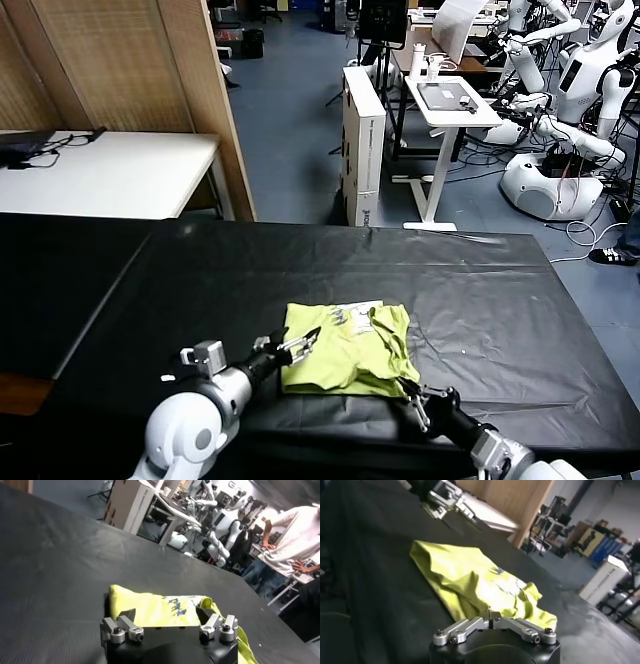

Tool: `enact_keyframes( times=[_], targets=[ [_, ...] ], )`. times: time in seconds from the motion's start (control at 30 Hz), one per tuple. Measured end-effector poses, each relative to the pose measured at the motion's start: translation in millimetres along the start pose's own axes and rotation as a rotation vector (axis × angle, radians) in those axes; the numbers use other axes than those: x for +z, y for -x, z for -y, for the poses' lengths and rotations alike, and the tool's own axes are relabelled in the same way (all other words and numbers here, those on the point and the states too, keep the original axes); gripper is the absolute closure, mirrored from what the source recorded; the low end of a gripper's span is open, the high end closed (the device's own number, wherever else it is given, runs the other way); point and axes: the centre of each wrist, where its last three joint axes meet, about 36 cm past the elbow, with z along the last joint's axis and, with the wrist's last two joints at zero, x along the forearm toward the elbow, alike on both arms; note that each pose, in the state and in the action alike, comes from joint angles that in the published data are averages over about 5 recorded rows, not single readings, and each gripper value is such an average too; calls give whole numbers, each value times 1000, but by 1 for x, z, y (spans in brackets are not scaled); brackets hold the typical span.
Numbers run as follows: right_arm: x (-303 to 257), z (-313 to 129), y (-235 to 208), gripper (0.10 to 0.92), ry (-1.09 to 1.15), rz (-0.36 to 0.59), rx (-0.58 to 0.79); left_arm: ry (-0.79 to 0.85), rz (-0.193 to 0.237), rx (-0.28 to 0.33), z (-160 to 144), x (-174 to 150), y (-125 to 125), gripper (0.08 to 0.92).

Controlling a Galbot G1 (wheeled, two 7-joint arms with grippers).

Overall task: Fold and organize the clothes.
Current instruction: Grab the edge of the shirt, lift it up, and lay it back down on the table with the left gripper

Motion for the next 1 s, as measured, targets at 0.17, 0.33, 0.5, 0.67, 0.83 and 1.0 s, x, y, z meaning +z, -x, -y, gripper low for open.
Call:
enact_keyframes(
  times=[0.17, 0.33, 0.5, 0.67, 0.83, 1.0],
  targets=[
    [1, 1, -3, 882, 3, -63, 16, 6, 2, -2, -1, -2, 0, 92],
    [-2, 1, -9, 827, 30, -52, 6, 14, 1, -7, -4, -3, -1, 92],
    [-4, 4, -17, 555, 66, 35, -9, 18, 0, -12, -8, -4, 0, 92],
    [-9, 10, -25, 242, 128, 116, 8, 18, 2, -12, -9, -3, 0, 92],
    [-15, 16, -15, 121, 185, 95, 122, 19, 9, -17, -11, -4, -1, 92],
    [-19, 22, 23, 116, 206, 26, 171, 28, 13, -24, -11, -4, -4, 92]
  ],
)
